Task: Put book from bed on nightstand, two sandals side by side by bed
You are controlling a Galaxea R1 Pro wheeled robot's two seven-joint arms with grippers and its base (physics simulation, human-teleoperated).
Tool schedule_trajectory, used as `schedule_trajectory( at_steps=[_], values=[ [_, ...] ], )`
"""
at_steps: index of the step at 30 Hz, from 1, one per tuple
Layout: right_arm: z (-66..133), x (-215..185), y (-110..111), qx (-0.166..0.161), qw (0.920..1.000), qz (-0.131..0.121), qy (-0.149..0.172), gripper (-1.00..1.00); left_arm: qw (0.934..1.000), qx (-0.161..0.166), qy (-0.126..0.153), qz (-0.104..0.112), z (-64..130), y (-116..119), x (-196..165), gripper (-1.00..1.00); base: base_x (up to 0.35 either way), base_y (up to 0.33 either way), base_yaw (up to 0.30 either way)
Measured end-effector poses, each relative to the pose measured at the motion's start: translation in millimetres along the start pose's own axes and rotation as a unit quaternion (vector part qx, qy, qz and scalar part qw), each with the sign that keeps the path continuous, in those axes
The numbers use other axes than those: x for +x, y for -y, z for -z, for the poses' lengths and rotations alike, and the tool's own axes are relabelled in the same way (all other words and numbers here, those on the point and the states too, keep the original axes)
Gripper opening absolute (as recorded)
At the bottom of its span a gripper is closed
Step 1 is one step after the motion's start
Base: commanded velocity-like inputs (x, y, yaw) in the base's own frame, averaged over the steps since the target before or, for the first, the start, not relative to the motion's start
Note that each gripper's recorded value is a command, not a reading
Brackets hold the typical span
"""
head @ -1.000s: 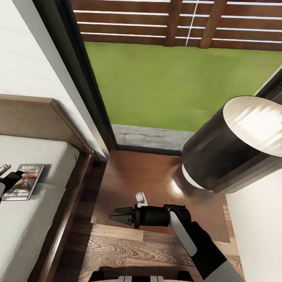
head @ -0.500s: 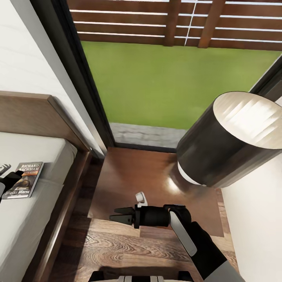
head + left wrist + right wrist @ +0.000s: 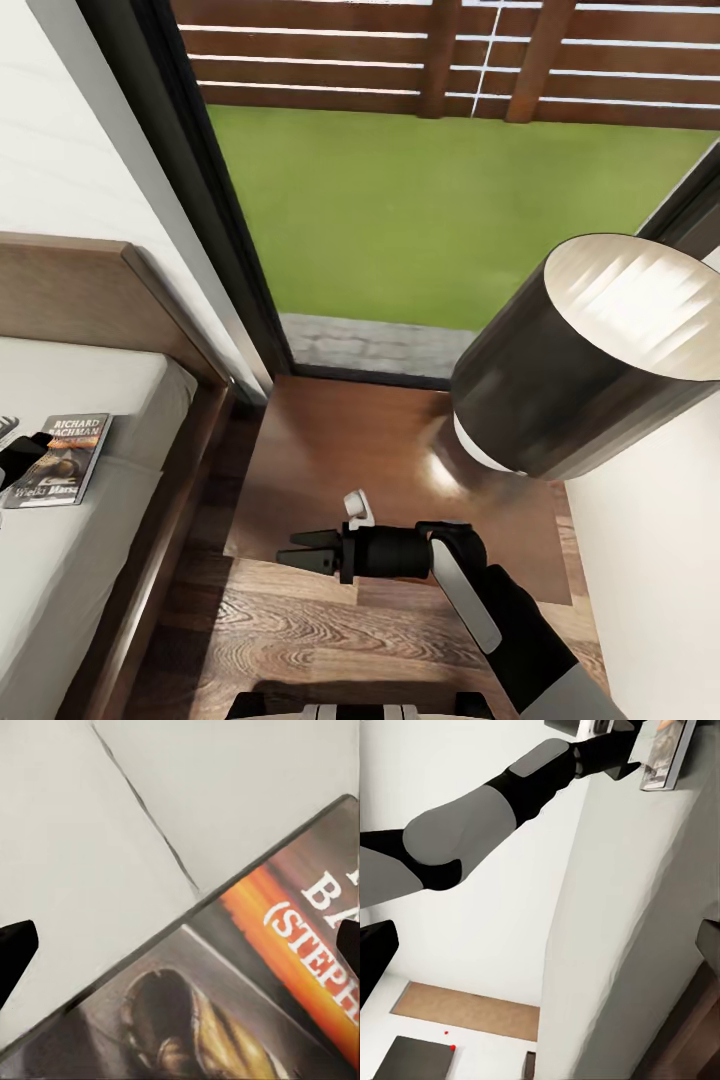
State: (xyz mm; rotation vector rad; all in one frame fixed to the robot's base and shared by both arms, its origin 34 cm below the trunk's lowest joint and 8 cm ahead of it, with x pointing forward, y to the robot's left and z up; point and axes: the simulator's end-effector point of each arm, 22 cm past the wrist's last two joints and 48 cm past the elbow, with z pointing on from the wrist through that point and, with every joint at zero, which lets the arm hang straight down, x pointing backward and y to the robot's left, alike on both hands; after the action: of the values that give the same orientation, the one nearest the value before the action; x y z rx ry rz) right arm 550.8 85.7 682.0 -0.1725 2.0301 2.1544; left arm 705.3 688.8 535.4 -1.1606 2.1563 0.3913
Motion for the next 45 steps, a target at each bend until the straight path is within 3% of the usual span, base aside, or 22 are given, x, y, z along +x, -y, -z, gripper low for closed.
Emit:
schedule_trajectory(
  at_steps=[7,16,24,26,45],
  values=[
    [0.4,2,1,0.003,1.0,-0.008,-0.001,1.0,0.9998,0.01,0.0,0.016,6.2,6,-13,1.0,0.0,0.0,0.0],
    [-0.7,-3,-14,0.003,1.0,-0.008,-0.001,1.0,0.9998,0.017,-0.001,0.014,22.9,14,-36,1.0,0.0,0.0,0.0],
    [-0.7,-3,-14,0.003,1.0,-0.008,-0.001,1.0,0.9997,0.022,-0.002,0.011,28.0,18,-46,1.0,0.0,0.0,0.0],
    [-0.7,-3,-14,0.003,1.0,-0.008,-0.001,1.0,0.9995,0.026,0.016,0.011,32.6,22,-62,1.0,0.0,0.0,0.0],
    [-0.1,0,-6,0.003,1.0,-0.008,-0.001,1.0,0.9995,0.026,0.016,0.01,26.2,21,-55,1.0,0.0,0.0,0.0]
  ],
)
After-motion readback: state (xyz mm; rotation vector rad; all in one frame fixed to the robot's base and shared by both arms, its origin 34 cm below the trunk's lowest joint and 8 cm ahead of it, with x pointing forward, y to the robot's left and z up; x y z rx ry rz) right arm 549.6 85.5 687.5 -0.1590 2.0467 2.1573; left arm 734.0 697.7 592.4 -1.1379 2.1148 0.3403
